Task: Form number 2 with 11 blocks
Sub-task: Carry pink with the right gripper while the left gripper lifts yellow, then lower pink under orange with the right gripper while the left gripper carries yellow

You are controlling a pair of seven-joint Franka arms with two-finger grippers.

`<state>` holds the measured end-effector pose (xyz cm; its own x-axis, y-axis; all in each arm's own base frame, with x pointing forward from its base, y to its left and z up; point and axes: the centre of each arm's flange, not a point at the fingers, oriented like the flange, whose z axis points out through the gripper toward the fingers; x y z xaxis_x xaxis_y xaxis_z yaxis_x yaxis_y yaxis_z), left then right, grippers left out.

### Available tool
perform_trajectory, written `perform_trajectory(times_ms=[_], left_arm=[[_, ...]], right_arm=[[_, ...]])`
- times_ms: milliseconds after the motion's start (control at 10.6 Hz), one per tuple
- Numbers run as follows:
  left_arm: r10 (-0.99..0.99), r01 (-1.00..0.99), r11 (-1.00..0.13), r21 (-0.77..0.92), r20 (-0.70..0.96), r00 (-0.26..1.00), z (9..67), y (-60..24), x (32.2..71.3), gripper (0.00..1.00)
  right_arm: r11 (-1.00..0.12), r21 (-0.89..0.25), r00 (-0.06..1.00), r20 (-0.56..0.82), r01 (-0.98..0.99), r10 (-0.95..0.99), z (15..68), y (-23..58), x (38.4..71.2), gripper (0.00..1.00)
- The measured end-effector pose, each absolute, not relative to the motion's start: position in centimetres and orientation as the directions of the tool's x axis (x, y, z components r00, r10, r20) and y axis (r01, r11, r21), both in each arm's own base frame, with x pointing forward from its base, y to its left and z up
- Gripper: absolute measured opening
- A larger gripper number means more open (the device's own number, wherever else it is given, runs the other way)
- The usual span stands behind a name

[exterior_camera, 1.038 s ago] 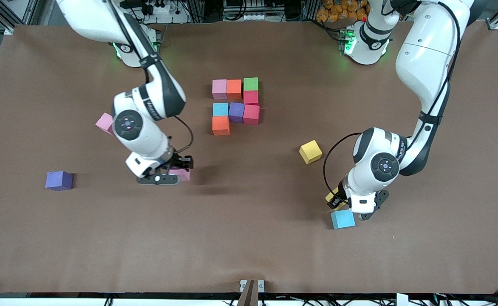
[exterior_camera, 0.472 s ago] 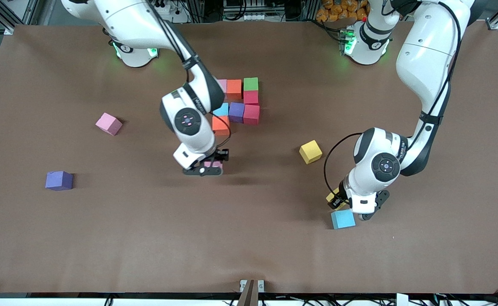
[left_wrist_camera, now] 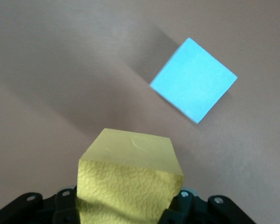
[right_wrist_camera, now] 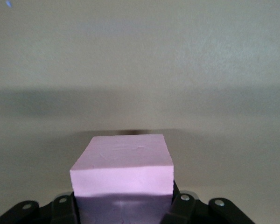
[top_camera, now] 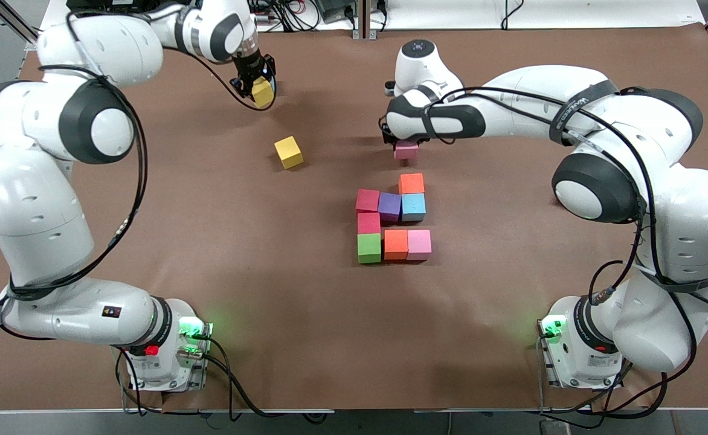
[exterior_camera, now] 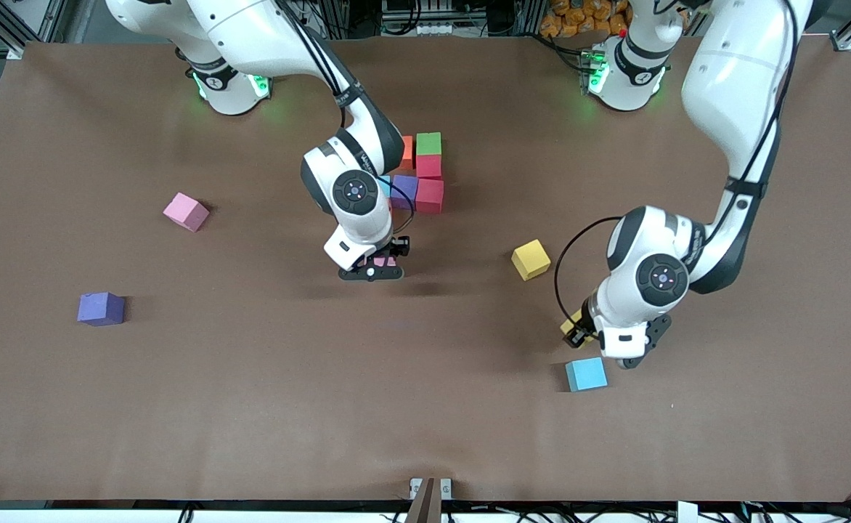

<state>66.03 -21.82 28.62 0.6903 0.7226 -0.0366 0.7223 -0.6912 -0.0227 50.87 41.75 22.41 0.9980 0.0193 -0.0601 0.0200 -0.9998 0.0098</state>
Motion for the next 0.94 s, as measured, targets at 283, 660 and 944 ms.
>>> perform_trajectory(times_ms=[283,660,944], left_arm=[[0.813,0.812,-0.582,-0.032,-0.037,0.581,30.6,-22.8,65.3,0.6],[0.903,0.902,-0.43,-0.04,-0.049,0.428,30.6,-25.9,64.0,0.6],[0.933,0.933,-0.357,-0.052,-0.065,0.354,30.4,-29.4,62.4,0.6]], right_arm=[[-1.0,0.001,0.998,-0.058,0.004,0.004,21.3,41.5,50.0,0.63],[-0.999,-0.013,0.997,-0.073,-0.03,-0.029,20.9,40.9,48.9,0.63],[-1.0,-0.01,0.997,-0.078,-0.029,-0.028,20.9,40.7,48.6,0.63]])
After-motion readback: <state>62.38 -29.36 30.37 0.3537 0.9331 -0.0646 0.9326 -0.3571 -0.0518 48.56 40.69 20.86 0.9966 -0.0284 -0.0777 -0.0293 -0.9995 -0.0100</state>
